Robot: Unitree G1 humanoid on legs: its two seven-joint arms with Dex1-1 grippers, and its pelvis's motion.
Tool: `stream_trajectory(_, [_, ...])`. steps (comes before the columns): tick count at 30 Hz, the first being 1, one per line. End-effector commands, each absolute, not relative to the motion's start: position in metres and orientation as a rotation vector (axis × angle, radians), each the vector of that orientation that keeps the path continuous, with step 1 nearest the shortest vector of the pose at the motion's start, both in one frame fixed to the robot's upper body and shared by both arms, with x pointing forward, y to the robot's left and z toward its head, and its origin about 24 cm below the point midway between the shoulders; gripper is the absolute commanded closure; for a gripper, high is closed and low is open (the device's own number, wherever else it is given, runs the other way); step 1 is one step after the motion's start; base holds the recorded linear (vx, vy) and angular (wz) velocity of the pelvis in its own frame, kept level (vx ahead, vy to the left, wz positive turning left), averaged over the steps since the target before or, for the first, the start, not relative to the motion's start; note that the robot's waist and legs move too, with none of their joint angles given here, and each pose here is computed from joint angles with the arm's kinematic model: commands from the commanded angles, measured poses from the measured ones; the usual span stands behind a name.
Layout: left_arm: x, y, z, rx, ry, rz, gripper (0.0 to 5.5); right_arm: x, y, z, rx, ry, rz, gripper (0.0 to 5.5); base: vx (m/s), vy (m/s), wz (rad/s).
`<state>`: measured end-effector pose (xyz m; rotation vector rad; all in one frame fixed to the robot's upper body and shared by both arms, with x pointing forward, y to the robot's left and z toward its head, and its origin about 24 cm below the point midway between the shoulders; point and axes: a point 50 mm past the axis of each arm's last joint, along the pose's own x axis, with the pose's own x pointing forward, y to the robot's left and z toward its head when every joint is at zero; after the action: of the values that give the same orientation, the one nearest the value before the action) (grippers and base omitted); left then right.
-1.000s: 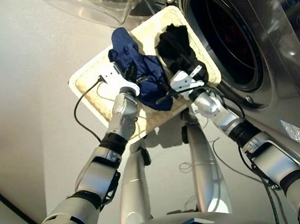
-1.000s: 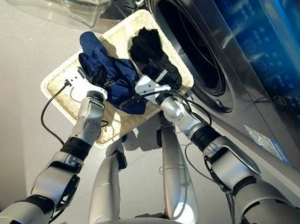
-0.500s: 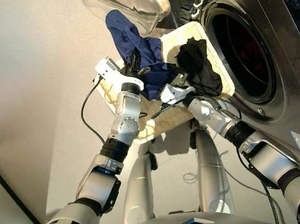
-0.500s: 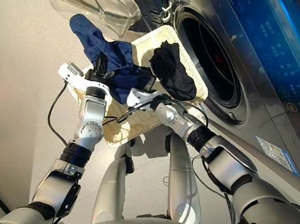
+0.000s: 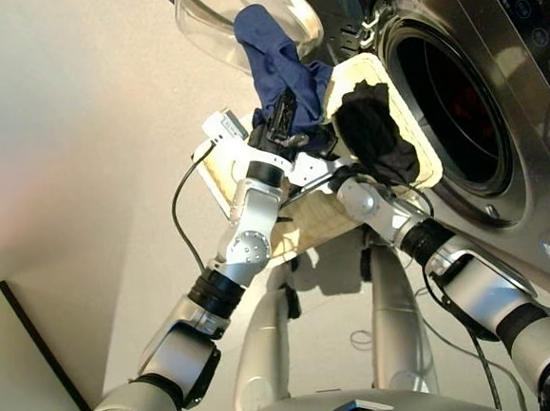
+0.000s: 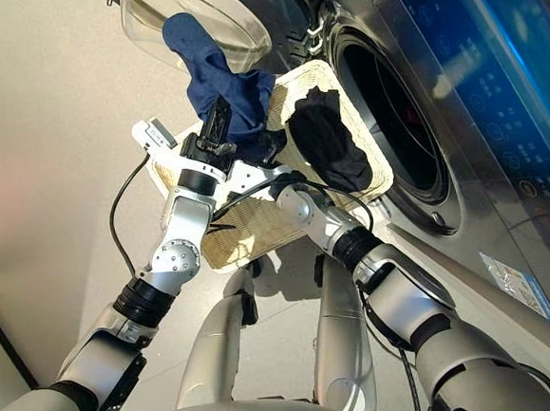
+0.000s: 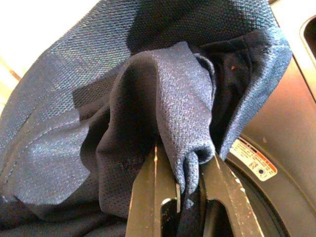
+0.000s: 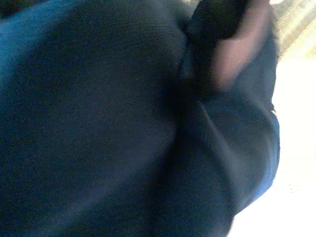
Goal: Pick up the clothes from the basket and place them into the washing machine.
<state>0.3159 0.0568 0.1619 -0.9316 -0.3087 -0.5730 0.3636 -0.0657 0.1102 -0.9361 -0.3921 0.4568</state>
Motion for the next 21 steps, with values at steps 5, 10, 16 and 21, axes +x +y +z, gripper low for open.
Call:
stream_trajectory(5, [0.316, 0.076, 0.176, -0.903, -0.429, -0.517, 0.00, 0.368, -0.051, 0.148, -0.829, -0.554, 0.354, 5.50, 0.000, 0.000, 0.000])
stream_trajectory(10, [0.329, 0.110, 0.169, -0.902, -0.458, -0.296, 0.00, 0.368, -0.077, 0.144, -0.801, -0.542, 0.225, 5.50, 0.000, 0.000, 0.000])
stream_trajectory(16, [0.331, 0.147, 0.138, -0.932, -0.431, -0.058, 0.00, 0.373, -0.121, 0.138, -0.816, -0.498, -0.013, 5.50, 0.000, 0.000, 0.000])
stream_trajectory(21, [0.326, 0.174, 0.091, -0.867, -0.305, 0.143, 0.00, 0.380, -0.165, 0.147, -0.721, -0.446, -0.290, 5.50, 0.000, 0.000, 0.000])
